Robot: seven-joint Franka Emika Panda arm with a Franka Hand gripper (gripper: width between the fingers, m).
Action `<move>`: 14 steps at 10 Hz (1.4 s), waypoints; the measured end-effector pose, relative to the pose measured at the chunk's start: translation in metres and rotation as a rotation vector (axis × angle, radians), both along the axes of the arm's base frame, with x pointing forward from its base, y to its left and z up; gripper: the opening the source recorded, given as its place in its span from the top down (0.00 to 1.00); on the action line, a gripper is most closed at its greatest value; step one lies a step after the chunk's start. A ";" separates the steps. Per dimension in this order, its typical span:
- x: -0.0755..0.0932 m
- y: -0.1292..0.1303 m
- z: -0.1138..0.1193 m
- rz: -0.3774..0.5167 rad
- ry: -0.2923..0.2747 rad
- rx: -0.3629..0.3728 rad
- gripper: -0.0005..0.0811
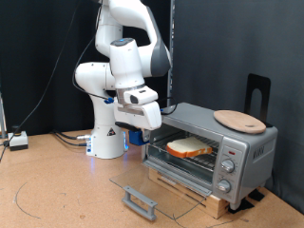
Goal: Make a piece of toast with the oven
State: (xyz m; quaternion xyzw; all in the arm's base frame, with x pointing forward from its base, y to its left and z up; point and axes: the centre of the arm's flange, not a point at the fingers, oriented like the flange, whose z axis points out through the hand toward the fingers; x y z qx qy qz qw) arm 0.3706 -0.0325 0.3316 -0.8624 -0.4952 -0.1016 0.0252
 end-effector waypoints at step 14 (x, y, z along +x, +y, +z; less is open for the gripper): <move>-0.008 -0.069 0.091 -0.186 -0.049 0.412 0.48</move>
